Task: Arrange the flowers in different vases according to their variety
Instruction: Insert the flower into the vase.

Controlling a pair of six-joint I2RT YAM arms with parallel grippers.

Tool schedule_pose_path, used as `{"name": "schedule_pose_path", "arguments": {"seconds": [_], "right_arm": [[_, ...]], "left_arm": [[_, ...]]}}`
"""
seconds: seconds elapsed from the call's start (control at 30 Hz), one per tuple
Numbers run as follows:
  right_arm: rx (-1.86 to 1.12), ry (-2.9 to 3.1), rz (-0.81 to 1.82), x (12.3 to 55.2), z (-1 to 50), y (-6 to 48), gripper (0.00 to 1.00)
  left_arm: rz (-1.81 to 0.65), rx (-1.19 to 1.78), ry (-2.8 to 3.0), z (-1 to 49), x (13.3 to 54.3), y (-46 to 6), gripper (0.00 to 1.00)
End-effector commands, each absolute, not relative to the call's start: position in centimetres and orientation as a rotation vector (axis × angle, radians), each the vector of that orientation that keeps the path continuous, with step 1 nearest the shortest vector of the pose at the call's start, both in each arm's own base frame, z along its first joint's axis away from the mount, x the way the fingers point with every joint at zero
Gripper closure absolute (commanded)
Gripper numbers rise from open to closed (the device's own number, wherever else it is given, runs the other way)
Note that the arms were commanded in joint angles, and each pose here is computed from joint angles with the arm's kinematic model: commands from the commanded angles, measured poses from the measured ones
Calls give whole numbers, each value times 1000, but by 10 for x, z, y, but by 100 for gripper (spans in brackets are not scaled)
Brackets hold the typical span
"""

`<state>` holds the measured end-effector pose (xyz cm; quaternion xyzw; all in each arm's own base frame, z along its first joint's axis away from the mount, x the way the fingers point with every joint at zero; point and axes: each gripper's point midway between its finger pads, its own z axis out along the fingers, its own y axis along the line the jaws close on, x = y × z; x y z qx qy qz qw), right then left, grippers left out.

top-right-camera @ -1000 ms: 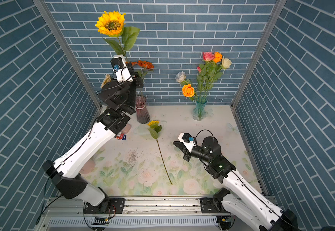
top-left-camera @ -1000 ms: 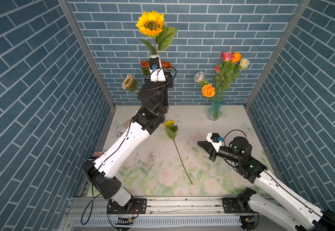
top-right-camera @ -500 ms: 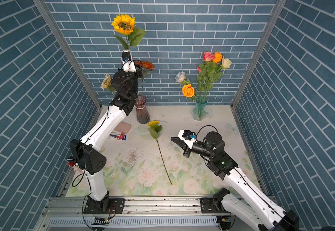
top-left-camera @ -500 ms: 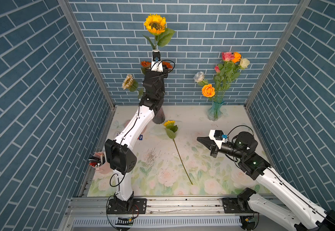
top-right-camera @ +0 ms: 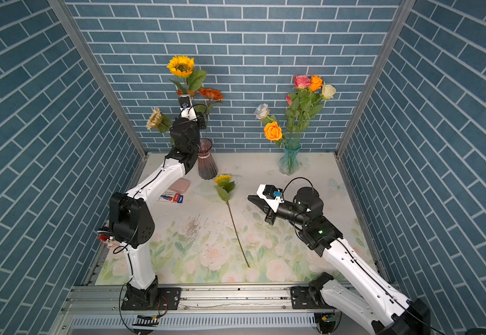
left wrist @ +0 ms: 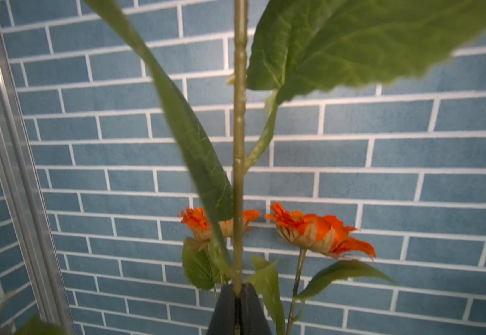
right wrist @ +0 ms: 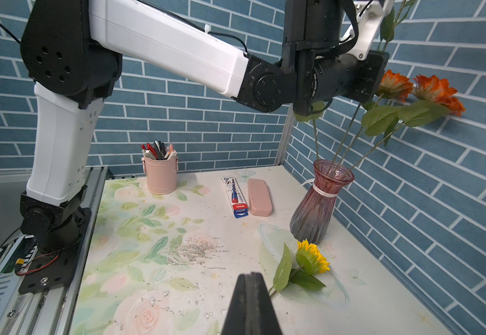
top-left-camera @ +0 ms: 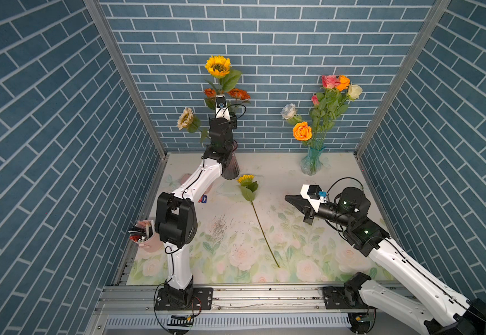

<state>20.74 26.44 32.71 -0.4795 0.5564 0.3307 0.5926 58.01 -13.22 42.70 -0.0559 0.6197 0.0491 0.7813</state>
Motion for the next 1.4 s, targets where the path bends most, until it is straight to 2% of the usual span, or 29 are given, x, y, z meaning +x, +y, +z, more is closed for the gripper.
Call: {"name": "schedule_pose_path", "arguments": {"seconds": [0.0,0.2,0.3,0.5,0.67,0.9,1.07,1.27,1.37], "right_arm": [[-1109,1295,747,211,329,263,100],[-1084,1328,765,211,324,261,100],[-1067,1341,763,210,323,258,100],[-1028,1367,754,208,319,251,100],[-1011,1378,763,206,318,248,100],[-1008,1379,763,203,319,246,100],[-1015,1384,778,202,316,247,100],[-1015,1388,801,201,312,249,100],[-1014,1396,805,201,309,249,100]], "left_arm": [[35,-172,1347,412,580,-132,100],[22,-180,1485,361,588,-135,100],[22,-181,1552,348,589,-138,92],[-4,-168,1614,341,578,-147,68],[-28,-175,1675,330,567,-153,62],[-66,-106,1738,330,526,-176,60],[-140,-114,1795,340,489,-173,44],[-207,-102,1914,335,441,-165,38],[-288,-77,2001,314,418,-174,35]]}}
